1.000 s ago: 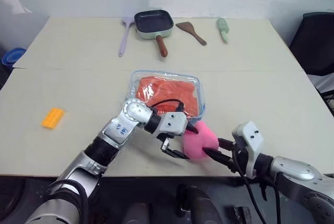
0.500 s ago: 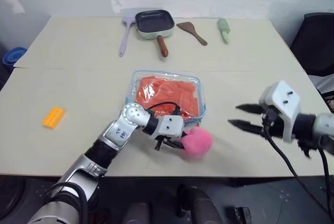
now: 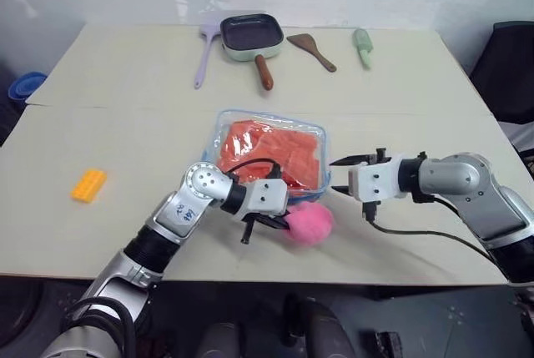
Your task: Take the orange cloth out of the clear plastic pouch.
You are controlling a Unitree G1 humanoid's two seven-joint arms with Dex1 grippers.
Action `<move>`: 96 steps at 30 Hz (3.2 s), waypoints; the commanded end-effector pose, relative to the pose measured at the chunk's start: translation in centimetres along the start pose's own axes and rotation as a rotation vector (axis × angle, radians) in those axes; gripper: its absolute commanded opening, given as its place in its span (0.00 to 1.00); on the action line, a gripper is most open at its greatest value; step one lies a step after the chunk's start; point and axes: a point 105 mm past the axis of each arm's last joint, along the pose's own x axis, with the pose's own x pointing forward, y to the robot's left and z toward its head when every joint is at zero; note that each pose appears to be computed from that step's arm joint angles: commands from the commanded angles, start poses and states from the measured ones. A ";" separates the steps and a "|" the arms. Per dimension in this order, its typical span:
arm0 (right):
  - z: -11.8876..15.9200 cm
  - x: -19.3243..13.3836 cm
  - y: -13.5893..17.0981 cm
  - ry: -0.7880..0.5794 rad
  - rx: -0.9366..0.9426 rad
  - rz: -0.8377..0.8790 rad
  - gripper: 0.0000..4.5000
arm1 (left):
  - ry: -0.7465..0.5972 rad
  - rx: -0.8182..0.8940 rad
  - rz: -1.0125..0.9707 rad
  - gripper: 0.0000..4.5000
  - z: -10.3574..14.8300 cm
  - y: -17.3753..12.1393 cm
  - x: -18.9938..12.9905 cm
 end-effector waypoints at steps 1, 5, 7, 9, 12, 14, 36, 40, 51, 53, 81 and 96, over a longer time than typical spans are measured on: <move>0.4 0.6 -0.3 -0.016 -0.055 0.013 0.53 | -0.018 0.036 0.028 0.05 1.0 0.1 -0.3; 0.3 0.9 -0.1 -0.018 -0.089 0.035 0.53 | -0.015 0.036 0.043 0.05 1.0 0.1 -0.4; -0.1 0.6 0.0 -0.003 -0.095 0.049 0.53 | -0.012 0.035 0.050 0.05 0.9 0.2 -0.5; -0.5 -0.1 0.1 0.021 -0.105 0.066 0.53 | -0.009 0.036 0.055 0.05 0.9 0.3 -0.6; -1.1 -1.0 0.7 0.046 -0.101 0.089 0.53 | -0.008 0.037 0.057 0.05 0.8 0.2 -0.6; -1.0 -0.9 0.9 0.033 -0.082 0.084 0.53 | -0.010 0.038 0.056 0.05 0.8 0.3 -0.5; -0.8 0.9 -0.3 0.008 -0.110 0.053 0.01 | 0.025 0.015 0.084 0.04 -0.6 0.1 -1.3; -1.4 0.3 -0.5 0.030 -0.130 0.053 0.01 | 0.056 -0.037 0.121 0.04 -2.1 -0.5 -3.2; -3.2 -1.6 -1.6 0.063 -0.215 0.004 0.01 | 0.142 -0.238 0.351 0.04 -5.3 -3.0 -11.2; -3.5 -2.0 -1.4 0.060 -0.232 0.010 0.01 | 0.156 -0.276 0.400 0.04 -5.7 -3.5 -12.8; -2.7 -6.0 1.9 -0.020 0.090 -0.067 0.82 | 0.027 -0.686 0.615 0.83 -7.8 -6.9 -19.9; 6.2 -5.9 4.5 -0.269 0.731 -0.077 0.99 | 0.139 -0.038 0.355 0.89 1.7 0.4 -14.3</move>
